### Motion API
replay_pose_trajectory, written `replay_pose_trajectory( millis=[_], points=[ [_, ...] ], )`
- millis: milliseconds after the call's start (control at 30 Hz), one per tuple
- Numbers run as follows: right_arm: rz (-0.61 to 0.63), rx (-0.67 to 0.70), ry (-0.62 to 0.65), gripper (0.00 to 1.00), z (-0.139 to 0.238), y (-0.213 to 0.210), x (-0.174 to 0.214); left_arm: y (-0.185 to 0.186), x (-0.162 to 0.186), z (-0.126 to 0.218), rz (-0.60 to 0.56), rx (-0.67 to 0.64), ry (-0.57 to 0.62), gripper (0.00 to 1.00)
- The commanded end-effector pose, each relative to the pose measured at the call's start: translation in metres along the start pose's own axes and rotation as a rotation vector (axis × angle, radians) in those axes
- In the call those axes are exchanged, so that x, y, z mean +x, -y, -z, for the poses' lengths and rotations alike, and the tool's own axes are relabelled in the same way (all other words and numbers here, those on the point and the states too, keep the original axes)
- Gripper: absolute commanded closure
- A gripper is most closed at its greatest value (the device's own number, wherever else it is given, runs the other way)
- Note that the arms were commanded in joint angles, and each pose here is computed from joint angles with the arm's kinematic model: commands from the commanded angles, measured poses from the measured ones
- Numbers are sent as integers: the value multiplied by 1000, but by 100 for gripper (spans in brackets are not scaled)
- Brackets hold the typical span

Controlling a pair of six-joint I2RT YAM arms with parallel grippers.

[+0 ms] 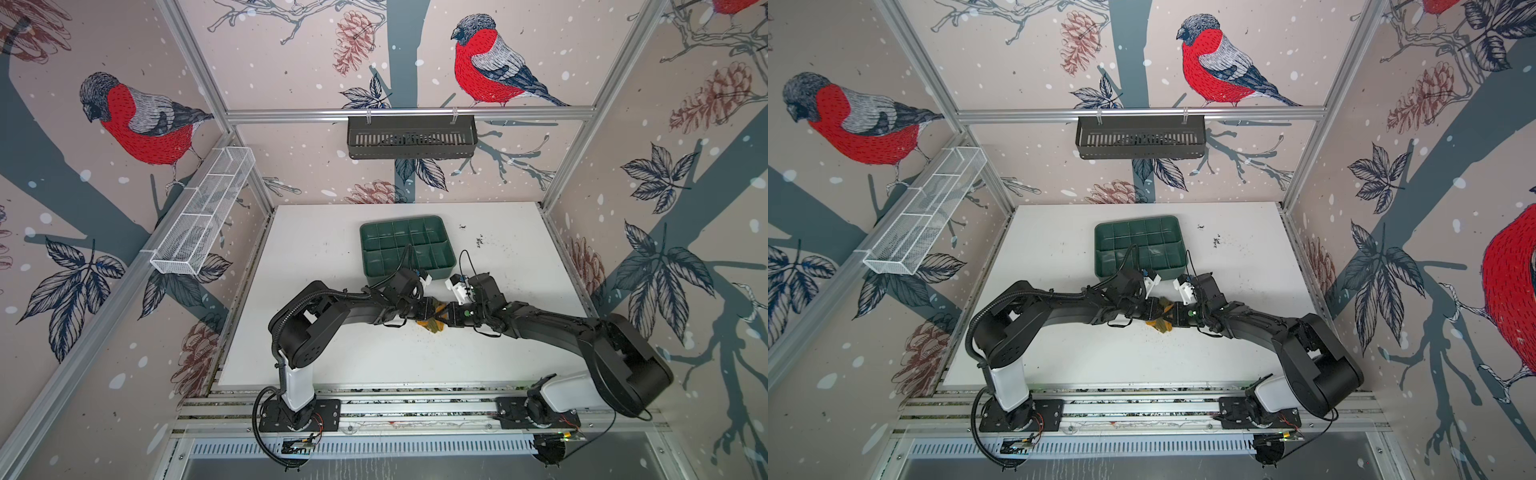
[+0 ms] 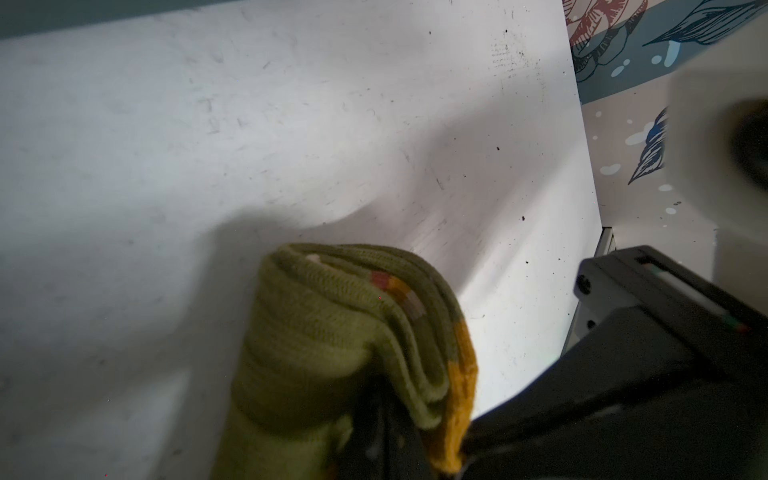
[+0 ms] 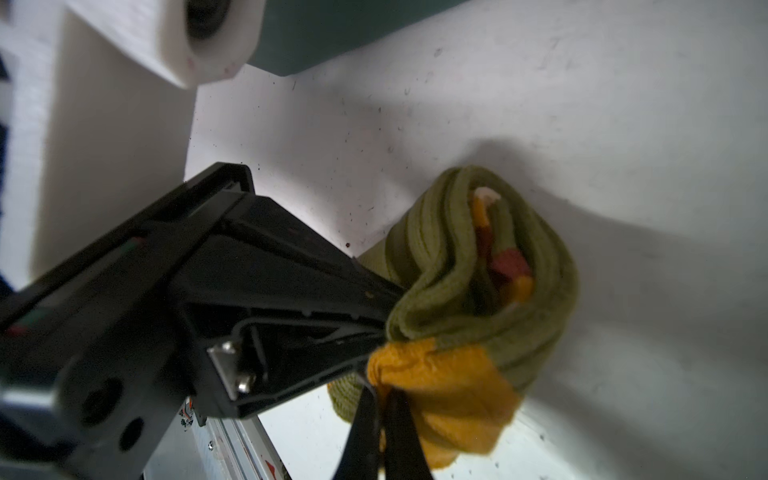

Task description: Roll the socks

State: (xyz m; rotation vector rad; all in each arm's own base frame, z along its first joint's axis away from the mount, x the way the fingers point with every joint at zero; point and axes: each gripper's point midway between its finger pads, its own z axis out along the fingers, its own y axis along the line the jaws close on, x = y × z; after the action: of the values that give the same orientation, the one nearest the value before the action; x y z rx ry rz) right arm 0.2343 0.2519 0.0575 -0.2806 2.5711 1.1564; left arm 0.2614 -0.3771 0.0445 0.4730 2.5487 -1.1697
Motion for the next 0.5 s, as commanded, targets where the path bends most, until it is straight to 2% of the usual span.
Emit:
replay_pose_trajectory(
  millis=[0, 233, 400, 467],
  points=[
    [9, -53, -7, 95, -7, -9, -2, 2, -4, -2, -11, 4, 14, 93],
    [-11, -27, -40, 86, -19, 5, 6, 1, -2, -3, -6, 11, 11, 93],
    [-24, 10, -51, 71, -25, 16, 9, 3, -2, -2, -6, 19, 7, 93],
    [-29, 26, -57, 68, -27, 20, 10, 3, -3, 0, -9, 10, 10, 93]
  ],
)
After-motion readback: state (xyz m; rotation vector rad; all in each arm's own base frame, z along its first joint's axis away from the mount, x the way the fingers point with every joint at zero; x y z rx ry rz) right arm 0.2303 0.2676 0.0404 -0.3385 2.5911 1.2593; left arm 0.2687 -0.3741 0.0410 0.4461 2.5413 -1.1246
